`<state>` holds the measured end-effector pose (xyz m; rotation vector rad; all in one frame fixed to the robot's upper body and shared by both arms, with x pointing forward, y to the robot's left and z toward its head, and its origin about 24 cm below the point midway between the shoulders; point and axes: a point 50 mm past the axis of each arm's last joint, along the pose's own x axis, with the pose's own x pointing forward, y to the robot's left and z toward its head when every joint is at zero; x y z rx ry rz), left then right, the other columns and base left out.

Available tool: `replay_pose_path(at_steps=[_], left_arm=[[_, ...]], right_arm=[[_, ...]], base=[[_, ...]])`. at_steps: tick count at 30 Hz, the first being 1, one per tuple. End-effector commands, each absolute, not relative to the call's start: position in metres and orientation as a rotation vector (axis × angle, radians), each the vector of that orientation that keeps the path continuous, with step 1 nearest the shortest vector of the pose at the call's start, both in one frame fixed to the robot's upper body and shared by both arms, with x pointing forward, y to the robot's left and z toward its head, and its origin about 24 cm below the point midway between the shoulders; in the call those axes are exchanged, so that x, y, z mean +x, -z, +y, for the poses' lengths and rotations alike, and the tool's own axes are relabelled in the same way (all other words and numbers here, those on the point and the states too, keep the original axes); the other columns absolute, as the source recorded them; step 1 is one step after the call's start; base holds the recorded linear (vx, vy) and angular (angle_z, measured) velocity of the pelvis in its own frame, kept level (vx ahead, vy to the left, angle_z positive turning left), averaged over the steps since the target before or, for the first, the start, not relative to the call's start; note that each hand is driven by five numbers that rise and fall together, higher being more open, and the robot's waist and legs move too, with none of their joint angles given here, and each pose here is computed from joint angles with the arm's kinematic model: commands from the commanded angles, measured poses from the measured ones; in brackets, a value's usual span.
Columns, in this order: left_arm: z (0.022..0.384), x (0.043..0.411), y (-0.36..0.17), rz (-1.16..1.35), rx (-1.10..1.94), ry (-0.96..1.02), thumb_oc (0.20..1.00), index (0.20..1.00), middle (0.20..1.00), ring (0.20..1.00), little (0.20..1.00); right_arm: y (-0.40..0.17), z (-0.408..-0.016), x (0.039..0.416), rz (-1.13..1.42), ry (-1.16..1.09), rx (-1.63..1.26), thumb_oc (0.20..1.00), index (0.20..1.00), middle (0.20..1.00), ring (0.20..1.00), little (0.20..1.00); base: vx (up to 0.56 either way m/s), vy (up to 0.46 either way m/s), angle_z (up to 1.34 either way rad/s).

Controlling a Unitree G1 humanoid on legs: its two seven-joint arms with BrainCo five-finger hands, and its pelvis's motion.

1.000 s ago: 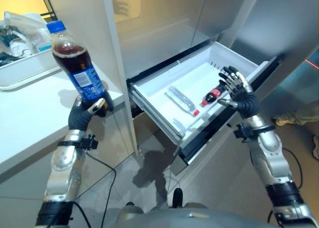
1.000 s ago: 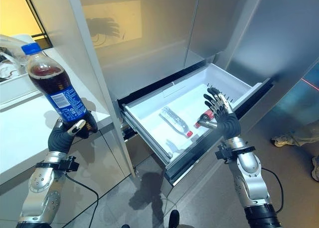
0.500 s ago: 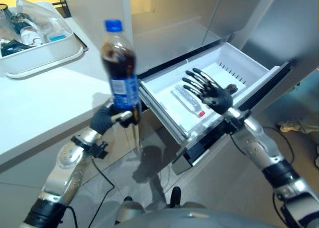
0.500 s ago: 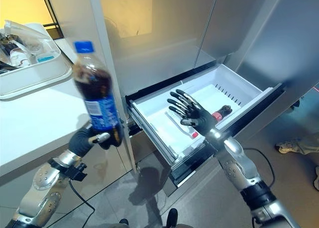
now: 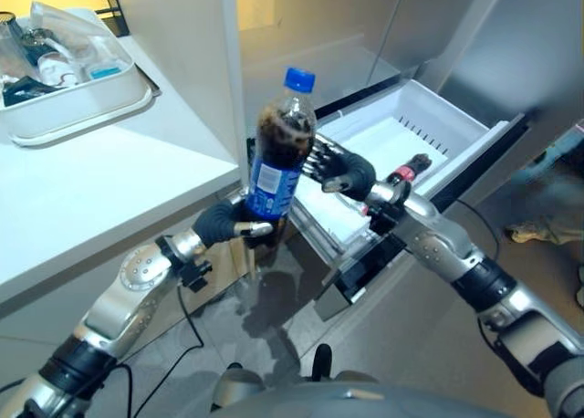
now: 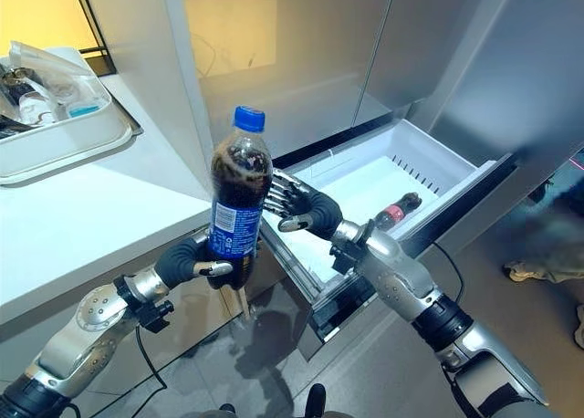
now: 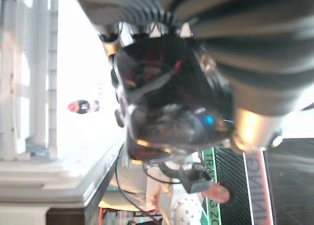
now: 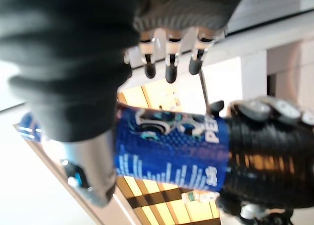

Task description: Take the drinks into the refrigerator

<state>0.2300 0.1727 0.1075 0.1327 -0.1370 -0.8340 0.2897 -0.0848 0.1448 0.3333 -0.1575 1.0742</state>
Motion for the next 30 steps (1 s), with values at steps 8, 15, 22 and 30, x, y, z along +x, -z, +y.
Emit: replay_pose_path(at_steps=[8, 15, 22, 30], left_arm=[[0.149, 0.24, -0.148, -0.376, 0.164, 0.915, 0.2, 0.2, 0.2, 0.2, 0.2], [0.148, 0.242, -0.146, -0.377, 0.208, 0.914, 0.2, 0.2, 0.2, 0.2, 0.2], [0.151, 0.243, -0.138, -0.343, 0.213, 0.892, 0.2, 0.2, 0.2, 0.2, 0.2], [0.156, 0.246, -0.131, -0.32, 0.241, 0.865, 0.2, 0.2, 0.2, 0.2, 0.2]], right_arm=[[-0.173, -0.047, 0.28, -0.235, -1.267, 0.346, 1.0, 1.0, 1.0, 1.0, 1.0], [-0.181, -0.032, 0.281, -0.256, -1.297, 0.348, 1.0, 1.0, 1.0, 1.0, 1.0], [-0.185, -0.016, 0.278, -0.259, -1.335, 0.386, 1.0, 1.0, 1.0, 1.0, 1.0], [-0.196, -0.003, 0.267, -0.282, -1.425, 0.41, 0.944, 0.944, 0.944, 0.944, 0.944]], base=[[0.0, 0.0, 0.0], [0.0, 0.001, -0.01], [0.0, 0.0, -0.01], [0.0, 0.0, 0.0]])
